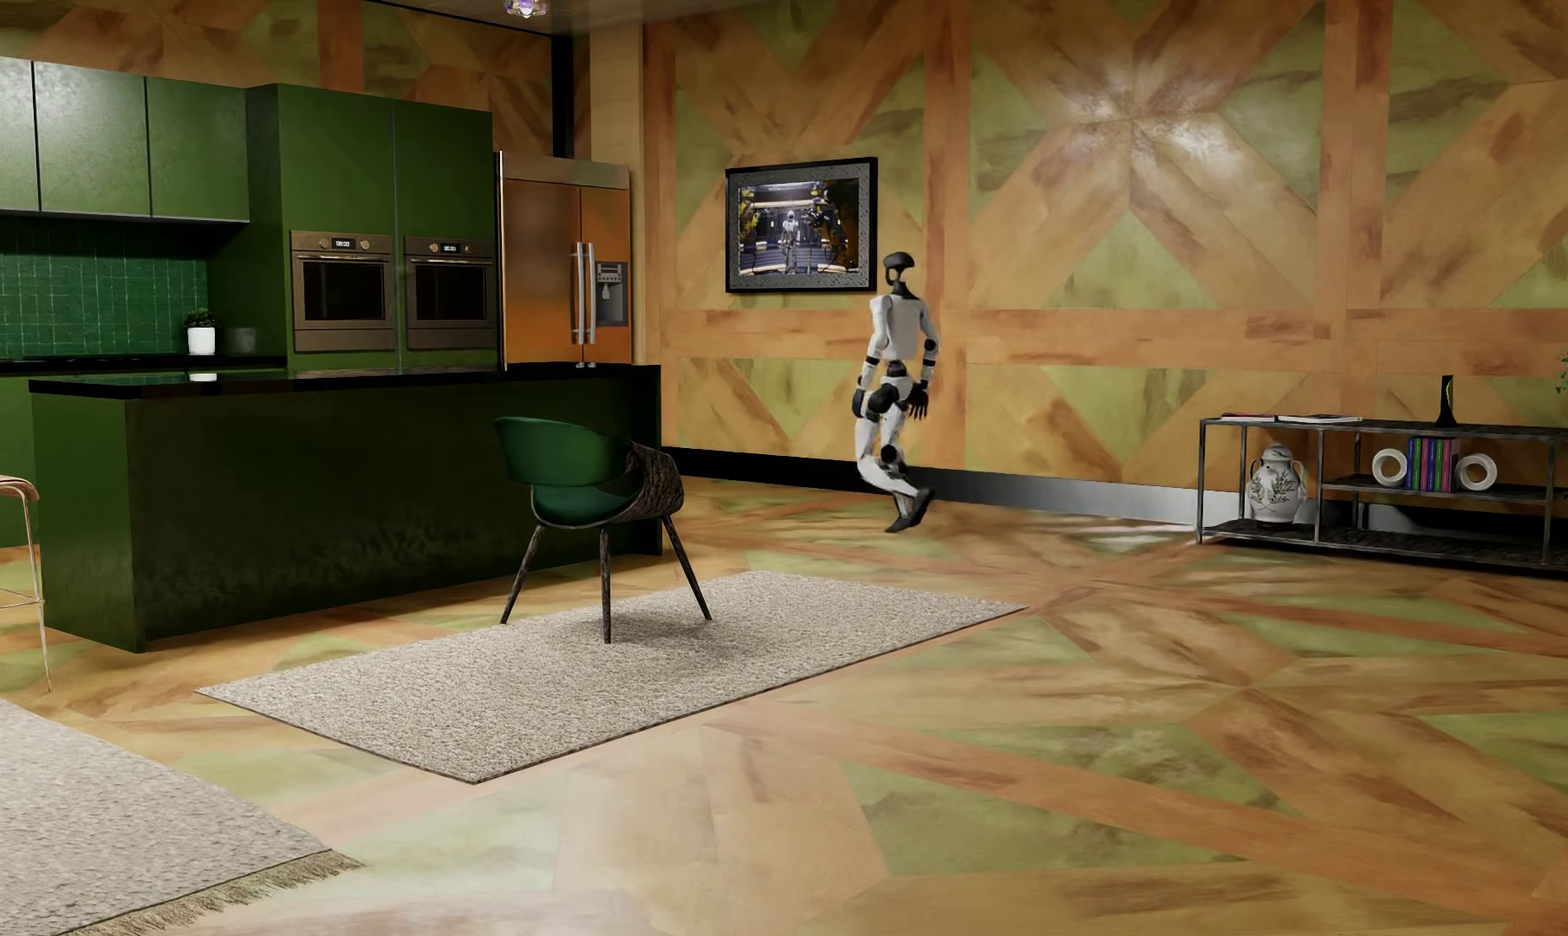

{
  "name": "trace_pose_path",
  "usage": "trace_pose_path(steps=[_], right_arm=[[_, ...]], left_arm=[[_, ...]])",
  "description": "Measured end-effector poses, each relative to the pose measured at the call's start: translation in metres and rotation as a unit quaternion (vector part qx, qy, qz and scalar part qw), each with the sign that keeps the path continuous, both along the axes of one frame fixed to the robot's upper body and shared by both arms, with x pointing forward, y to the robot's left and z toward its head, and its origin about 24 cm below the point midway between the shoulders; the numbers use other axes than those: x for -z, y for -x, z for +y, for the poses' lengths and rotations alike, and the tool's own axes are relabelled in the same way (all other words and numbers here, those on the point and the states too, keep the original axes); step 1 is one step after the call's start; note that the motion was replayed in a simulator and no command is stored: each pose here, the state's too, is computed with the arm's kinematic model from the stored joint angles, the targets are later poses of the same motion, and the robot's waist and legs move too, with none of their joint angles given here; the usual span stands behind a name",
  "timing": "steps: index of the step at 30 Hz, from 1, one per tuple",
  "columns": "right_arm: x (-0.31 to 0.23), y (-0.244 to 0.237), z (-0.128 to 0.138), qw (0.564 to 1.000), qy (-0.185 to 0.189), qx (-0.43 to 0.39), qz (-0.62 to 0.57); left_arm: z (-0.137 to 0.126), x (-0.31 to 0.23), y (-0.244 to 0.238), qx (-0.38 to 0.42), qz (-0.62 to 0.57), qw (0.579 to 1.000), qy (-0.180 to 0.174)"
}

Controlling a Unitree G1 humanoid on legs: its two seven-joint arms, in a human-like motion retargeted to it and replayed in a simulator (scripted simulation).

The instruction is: Avoid the counter

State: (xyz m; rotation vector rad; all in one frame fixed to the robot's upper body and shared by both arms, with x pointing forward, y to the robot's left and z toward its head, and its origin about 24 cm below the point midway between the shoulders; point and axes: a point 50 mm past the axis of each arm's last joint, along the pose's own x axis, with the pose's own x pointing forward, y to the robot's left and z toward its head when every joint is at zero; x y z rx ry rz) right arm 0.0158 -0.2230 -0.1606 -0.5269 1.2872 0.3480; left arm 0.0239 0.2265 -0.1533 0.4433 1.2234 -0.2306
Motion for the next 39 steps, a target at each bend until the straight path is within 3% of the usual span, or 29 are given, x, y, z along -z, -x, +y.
trace_pose_path(steps=[6, 9, 12, 16, 19, 22, 25, 30, 36, 39], right_arm=[[-0.04, -0.11, 0.001, 0.979, -0.029, -0.006, -0.202], [-0.051, -0.13, -0.003, 0.97, -0.03, 0.013, -0.241], [-0.022, -0.079, -0.009, 0.989, -0.01, 0.046, -0.142], [-0.001, 0.005, -0.011, 1.0, 0.016, 0.012, 0.007], [-0.001, 0.052, -0.001, 0.998, 0.004, 0.011, 0.065], [0.0, 0.068, 0.011, 0.996, -0.01, 0.025, 0.083], [-0.001, 0.059, 0.002, 0.997, 0.002, 0.024, 0.072], [-0.003, -0.008, -0.021, 0.999, 0.03, 0.012, -0.004], [-0.05, -0.142, -0.022, 0.975, 0.011, -0.01, -0.223], [-0.072, -0.175, -0.019, 0.958, -0.001, -0.004, -0.288]], left_arm=[[0.024, -0.003, 0.083, -0.015, 0.127, 0.991, -0.042], [0.03, -0.006, 0.111, -0.019, 0.176, 0.983, -0.056], [0.03, -0.002, 0.101, -0.011, 0.172, 0.983, -0.057], [-0.003, 0.001, 0.015, 0.011, 0.021, 1.0, 0.003], [-0.02, -0.013, -0.044, 0.026, -0.086, 0.995, 0.035], [-0.02, -0.04, -0.09, 0.044, -0.184, 0.981, 0.044], [-0.017, -0.037, -0.084, 0.026, -0.176, 0.983, 0.042], [-0.009, 0.001, -0.008, 0.022, -0.006, 1.0, 0.011], [0.03, -0.002, 0.058, -0.009, 0.094, 0.994, -0.047], [0.041, -0.006, 0.081, -0.028, 0.127, 0.989, -0.065]])
